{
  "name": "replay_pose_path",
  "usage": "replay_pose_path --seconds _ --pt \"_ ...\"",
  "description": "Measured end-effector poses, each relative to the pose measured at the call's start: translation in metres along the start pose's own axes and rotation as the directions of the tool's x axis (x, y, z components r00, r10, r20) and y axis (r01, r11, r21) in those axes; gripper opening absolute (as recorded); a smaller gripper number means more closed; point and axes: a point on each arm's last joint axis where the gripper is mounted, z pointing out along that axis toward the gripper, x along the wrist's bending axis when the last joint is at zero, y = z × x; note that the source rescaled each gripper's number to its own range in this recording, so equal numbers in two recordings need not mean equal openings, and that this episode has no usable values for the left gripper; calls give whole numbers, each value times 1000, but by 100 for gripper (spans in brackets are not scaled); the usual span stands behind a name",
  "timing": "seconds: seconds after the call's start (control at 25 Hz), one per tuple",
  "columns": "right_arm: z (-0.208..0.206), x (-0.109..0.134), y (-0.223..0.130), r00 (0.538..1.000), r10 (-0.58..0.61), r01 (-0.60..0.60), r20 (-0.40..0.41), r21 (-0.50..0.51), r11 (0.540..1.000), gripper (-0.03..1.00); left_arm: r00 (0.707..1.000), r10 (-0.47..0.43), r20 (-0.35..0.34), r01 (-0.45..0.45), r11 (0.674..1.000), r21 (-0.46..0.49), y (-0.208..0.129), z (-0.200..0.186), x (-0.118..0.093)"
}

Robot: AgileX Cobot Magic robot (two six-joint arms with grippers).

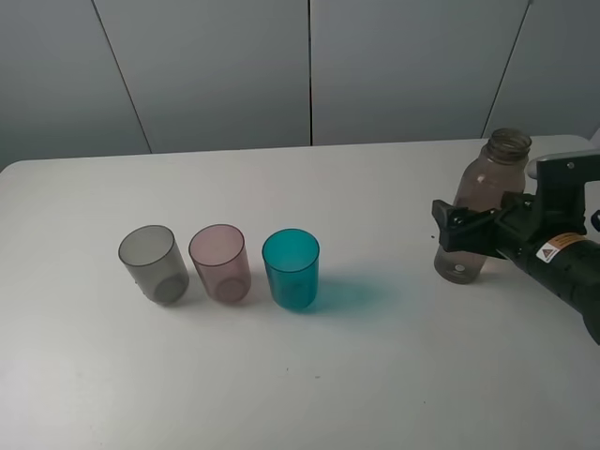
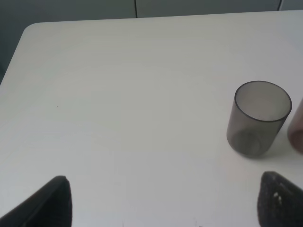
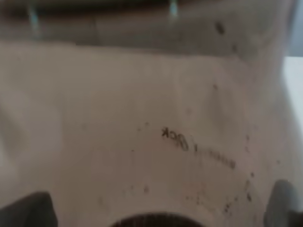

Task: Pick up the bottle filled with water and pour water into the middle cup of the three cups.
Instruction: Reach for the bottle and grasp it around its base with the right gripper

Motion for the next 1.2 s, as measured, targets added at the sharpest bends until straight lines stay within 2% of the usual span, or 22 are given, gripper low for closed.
replay_pose_path --seconds 0.96,1.0,1.04,1.08,1.12,1.16,1.2 --pt "2 -1 -4 1000 24 -24 8 15 1000 99 1000 0 0 0 1000 0 0 0 0" --pt "2 -1 -4 1000 24 -24 8 15 1000 90 1000 0 0 0 1000 0 0 0 0" --pt "2 -1 -4 1000 24 -24 8 15 1000 71 1000 0 0 0 1000 0 0 0 0" --pt "2 0 -4 1000 23 -23 7 15 1000 46 1000 0 0 0 1000 0 0 0 0" --pt "2 0 -4 1000 22 -23 5 15 1000 9 1000 0 0 0 1000 0 0 0 0" --pt "2 0 -4 1000 22 -22 5 15 1000 0 1000 0 0 0 1000 0 0 0 0" --pt "2 0 -4 1000 22 -22 5 15 1000 0 1000 0 0 0 1000 0 0 0 0"
